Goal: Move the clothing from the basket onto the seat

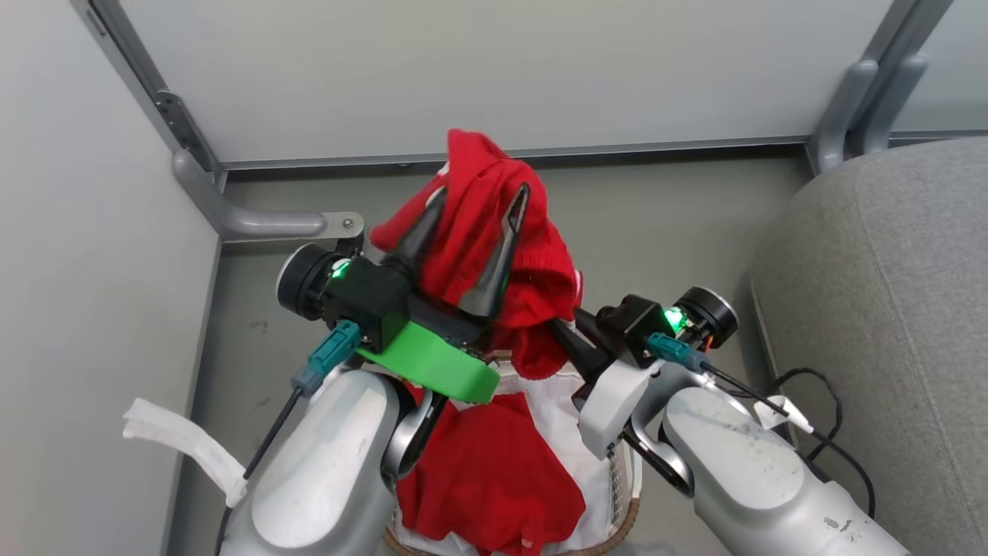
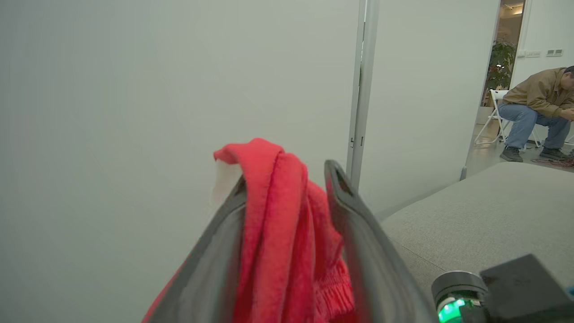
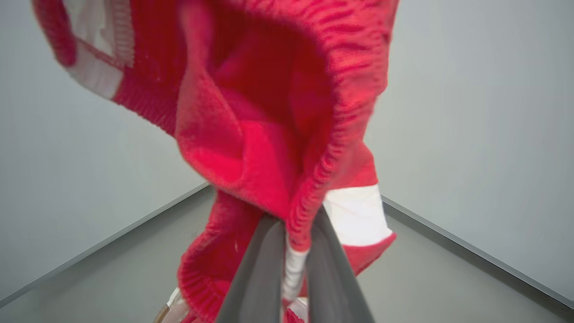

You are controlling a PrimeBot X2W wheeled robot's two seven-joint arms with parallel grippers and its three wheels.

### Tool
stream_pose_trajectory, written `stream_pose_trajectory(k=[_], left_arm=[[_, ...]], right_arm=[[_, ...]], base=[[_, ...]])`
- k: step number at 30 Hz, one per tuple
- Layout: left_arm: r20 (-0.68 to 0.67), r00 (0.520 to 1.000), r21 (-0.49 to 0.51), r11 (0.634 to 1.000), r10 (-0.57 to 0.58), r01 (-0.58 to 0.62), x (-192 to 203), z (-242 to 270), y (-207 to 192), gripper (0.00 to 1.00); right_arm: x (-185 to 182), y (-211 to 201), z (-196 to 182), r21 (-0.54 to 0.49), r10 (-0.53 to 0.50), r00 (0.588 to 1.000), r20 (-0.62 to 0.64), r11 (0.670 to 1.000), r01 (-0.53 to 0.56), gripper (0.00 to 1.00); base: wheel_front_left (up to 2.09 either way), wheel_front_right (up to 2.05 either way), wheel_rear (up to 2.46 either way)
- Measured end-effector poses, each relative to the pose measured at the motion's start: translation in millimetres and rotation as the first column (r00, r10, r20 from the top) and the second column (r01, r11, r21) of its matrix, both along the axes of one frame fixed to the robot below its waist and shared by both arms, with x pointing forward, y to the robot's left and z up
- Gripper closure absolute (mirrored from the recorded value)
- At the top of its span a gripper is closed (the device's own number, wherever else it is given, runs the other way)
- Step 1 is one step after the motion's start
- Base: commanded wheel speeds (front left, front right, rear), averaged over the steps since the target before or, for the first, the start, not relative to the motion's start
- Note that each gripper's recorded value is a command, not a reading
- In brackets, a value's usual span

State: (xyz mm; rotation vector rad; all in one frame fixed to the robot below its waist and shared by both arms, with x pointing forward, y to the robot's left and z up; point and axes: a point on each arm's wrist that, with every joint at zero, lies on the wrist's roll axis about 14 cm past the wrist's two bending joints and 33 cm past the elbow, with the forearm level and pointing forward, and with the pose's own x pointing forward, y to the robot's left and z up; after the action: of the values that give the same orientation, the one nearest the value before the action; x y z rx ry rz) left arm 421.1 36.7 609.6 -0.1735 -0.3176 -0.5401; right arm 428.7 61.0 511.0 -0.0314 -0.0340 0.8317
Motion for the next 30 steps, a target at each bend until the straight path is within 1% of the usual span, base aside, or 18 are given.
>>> stream_pose_trajectory(k=[5,9,10,14,18,21,24,26,28,30], left_arm=[[-0.016,1.0,0.029,1.0,-0.004,0.004,6,-11,-6,0.0],[-0.066,0.997,0.035,0.998,-0.048,0.05,6,-29,-24,0.0],[-0.07,0.994,0.039,0.996,-0.08,0.083,7,-33,-37,0.0],[-0.09,0.985,0.036,0.987,-0.15,0.154,5,-41,-63,0.0],[-0.105,0.966,0.029,0.971,-0.234,0.239,1,-48,-95,0.0],[-0.115,0.946,0.02,0.952,-0.302,0.306,-4,-52,-120,0.0],[-0.111,0.924,0.001,0.93,-0.365,0.368,-10,-50,-143,0.0],[-0.116,0.907,-0.004,0.913,-0.405,0.408,-16,-52,-158,0.0],[-0.12,0.89,-0.007,0.896,-0.441,0.443,-21,-55,-170,0.0],[-0.123,0.871,-0.014,0.879,-0.475,0.477,-25,-57,-182,0.0]], right_arm=[[6,-20,15,0.043,-0.065,0.997,0.028,0.997,0.064,1.0],[1,-48,15,0.064,-0.137,0.99,0.023,0.989,0.135,1.0],[-1,-69,15,0.066,-0.186,0.982,0.027,0.981,0.184,1.0],[-7,-111,15,0.069,-0.29,0.957,0.028,0.955,0.287,1.0],[-17,-157,18,0.079,-0.409,0.912,0.031,0.91,0.406,1.0],[-27,-191,18,0.079,-0.498,0.867,0.03,0.866,0.494,1.0],[-39,-228,20,0.09,-0.594,0.804,0.027,0.803,0.59,1.0],[-47,-244,20,0.094,-0.638,0.77,0.025,0.768,0.634,1.0],[-53,-258,22,0.094,-0.671,0.741,0.03,0.74,0.666,1.0],[-57,-275,27,0.104,-0.714,0.699,0.039,0.699,0.708,1.0]], base=[[0.0,0.0,0.0],[0.0,0.0,0.0],[0.0,0.0,0.0],[0.0,0.0,0.0],[0.0,0.0,0.0],[0.0,0.0,0.0],[0.0,0.0,0.0],[0.0,0.0,0.0],[0.0,0.0,0.0],[0.0,0.0,0.0]])
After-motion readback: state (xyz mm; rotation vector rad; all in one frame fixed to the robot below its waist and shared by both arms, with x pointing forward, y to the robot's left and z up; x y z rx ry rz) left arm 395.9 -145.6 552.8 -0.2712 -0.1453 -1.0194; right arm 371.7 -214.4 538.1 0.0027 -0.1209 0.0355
